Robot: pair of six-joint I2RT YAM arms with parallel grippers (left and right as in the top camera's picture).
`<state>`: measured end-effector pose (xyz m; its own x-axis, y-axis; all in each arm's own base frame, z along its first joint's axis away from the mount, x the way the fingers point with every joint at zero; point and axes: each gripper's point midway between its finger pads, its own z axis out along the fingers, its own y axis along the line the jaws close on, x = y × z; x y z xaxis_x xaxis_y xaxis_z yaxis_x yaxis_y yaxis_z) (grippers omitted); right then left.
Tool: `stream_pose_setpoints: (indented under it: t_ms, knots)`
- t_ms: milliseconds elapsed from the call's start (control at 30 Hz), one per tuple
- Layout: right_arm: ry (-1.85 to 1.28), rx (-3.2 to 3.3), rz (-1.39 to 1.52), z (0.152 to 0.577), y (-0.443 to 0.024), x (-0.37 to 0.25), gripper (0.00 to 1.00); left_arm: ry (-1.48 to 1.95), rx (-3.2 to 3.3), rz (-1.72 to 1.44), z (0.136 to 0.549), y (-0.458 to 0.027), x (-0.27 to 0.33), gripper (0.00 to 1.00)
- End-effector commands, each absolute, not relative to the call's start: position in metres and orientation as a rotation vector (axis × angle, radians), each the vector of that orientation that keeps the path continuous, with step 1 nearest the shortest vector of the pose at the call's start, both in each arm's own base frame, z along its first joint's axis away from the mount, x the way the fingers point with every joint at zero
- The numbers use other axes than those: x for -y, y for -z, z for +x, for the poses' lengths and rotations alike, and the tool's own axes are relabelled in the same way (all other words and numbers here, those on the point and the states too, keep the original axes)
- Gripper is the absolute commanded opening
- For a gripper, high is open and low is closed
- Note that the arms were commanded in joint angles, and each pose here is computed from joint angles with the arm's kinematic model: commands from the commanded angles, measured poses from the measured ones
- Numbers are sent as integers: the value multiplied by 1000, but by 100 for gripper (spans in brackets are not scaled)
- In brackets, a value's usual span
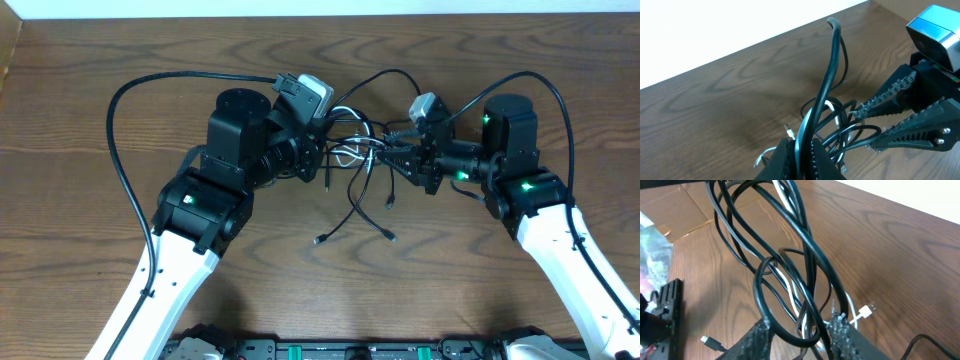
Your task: Untangle cables
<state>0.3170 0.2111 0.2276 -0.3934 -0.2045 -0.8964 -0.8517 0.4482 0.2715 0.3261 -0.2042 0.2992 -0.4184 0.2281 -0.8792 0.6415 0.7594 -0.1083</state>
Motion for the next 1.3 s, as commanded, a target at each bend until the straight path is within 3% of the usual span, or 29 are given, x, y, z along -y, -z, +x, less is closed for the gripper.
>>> stream_pose_setpoints:
  t_ms: [0, 133, 567, 767, 967, 1100, 1267]
  knots:
    - [-956, -1840, -897, 316, -234, -212, 39, 574, -1970, 649, 326, -308, 207, 7]
    - [-911, -1915, -795, 327, -229, -205, 46, 574, -1965, 648, 326, -309, 207, 7]
    - [-795, -2122, -353, 360, -213, -171, 50, 553, -1969, 636, 328, -308, 204, 8]
    - [-816, -2111, -390, 357, -215, -175, 51, 553, -1969, 636, 329, -308, 205, 7]
    - [-863, -2048, -603, 340, -217, -188, 51, 553, -1969, 636, 329, -308, 204, 7]
    - [-853, -2062, -631, 337, -211, -188, 46, 479, -1983, 591, 336, -306, 195, 8]
    - [-855, -2064, -630, 336, -211, -188, 22, 420, -1990, 554, 342, -306, 186, 7]
